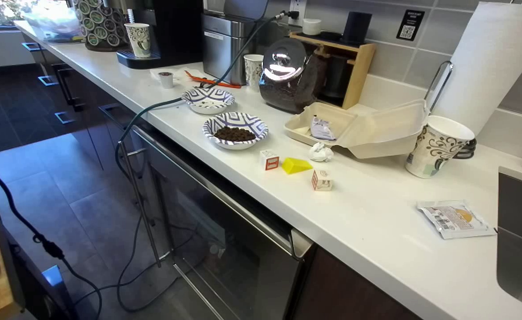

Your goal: Put the coffee capsule on the white plate on the left

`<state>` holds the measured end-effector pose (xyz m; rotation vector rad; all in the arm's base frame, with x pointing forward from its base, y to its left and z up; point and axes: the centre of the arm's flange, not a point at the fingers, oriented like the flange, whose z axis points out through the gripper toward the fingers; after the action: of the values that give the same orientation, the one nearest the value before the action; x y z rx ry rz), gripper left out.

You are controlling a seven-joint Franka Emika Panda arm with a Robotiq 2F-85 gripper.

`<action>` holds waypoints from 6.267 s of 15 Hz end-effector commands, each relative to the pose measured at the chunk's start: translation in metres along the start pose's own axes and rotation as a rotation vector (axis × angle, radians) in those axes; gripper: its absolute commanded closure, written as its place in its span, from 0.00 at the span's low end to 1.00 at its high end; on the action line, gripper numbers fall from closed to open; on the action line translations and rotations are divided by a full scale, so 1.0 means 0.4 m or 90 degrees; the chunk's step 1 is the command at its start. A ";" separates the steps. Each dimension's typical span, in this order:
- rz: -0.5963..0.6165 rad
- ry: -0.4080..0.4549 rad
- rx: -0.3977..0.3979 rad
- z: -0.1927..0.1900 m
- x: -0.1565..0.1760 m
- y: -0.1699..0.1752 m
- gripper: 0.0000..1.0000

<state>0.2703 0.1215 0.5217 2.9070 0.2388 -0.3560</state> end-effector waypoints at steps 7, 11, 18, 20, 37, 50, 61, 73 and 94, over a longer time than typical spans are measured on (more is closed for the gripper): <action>0.003 0.011 -0.004 -0.006 0.020 -0.014 0.00; -0.017 0.145 0.011 -0.034 0.140 -0.050 0.00; -0.036 0.272 0.078 -0.022 0.399 0.078 0.00; -0.035 0.252 0.097 0.028 0.468 0.133 0.00; -0.062 0.225 0.165 0.313 0.747 0.078 0.00; -0.011 0.329 0.056 0.408 0.860 0.049 0.00; 0.009 0.334 0.044 0.344 0.818 0.054 0.73; 0.391 0.336 0.127 0.250 0.589 0.594 0.74; 0.505 0.278 0.018 0.423 0.824 0.566 0.74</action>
<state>0.5700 -0.0884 0.3275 2.8152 -0.8245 0.4536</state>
